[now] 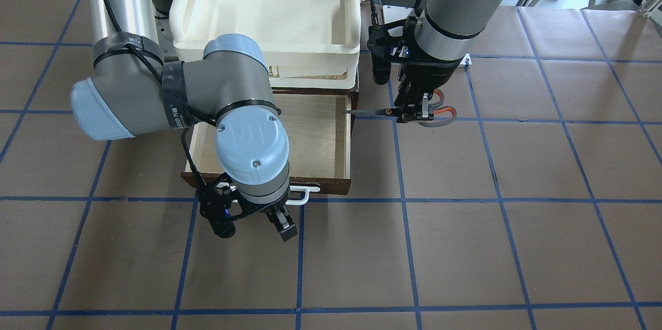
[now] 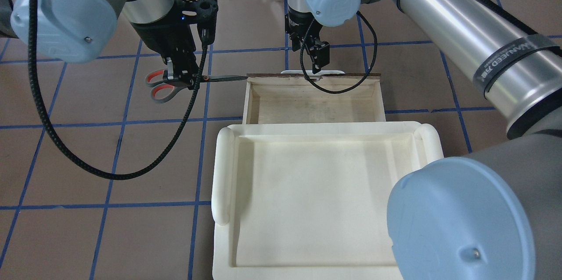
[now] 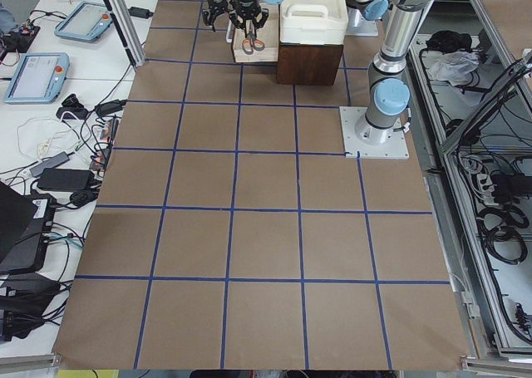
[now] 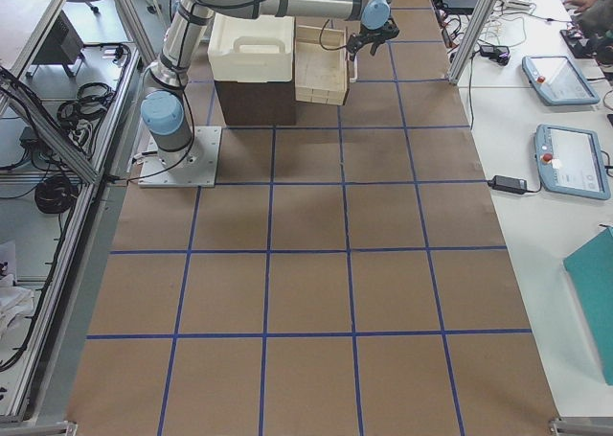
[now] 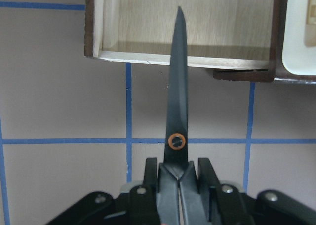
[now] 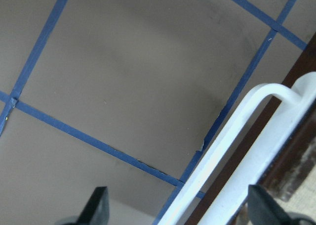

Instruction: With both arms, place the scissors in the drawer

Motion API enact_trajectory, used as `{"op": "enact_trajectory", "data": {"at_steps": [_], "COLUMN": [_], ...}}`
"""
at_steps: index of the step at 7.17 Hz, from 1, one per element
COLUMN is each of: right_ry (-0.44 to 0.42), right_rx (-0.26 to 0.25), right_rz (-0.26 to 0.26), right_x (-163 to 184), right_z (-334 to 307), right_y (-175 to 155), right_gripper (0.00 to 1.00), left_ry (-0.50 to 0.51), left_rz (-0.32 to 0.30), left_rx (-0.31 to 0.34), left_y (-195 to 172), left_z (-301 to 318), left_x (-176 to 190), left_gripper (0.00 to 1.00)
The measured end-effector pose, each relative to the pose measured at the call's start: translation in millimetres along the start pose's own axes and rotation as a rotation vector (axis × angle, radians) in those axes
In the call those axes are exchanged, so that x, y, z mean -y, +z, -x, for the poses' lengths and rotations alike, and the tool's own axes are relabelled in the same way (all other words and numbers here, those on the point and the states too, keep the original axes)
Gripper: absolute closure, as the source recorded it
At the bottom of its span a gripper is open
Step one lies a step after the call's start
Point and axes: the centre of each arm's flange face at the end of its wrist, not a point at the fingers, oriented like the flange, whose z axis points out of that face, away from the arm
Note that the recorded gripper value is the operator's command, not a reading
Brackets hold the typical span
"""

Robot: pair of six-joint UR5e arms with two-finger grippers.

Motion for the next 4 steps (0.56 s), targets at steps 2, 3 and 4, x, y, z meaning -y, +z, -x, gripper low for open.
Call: {"op": "enact_trajectory", "data": {"at_steps": [2,3,4], "right_ry": [-0.181,-0.302,-0.421], "right_rx": [0.058,0.081,0.091], "right_rz": [-0.038,-0.072,-0.1], "right_x": [14,32,55], "right_z": [-27,-45,-65], "right_y": [-53,-78,-96], "right_gripper": [0.0,0.0,0.0], "left_ry": [-0.009,-0.011,0.001], "left_rz": [-0.003,-0.001,0.003], "left_rx": [-0.004,-0.007,-0.014], "left_y": [2,6,13], "left_z": [2,5,9], "left_x": [5,19,44], "left_gripper": [0.89,0.89,0.89]}}
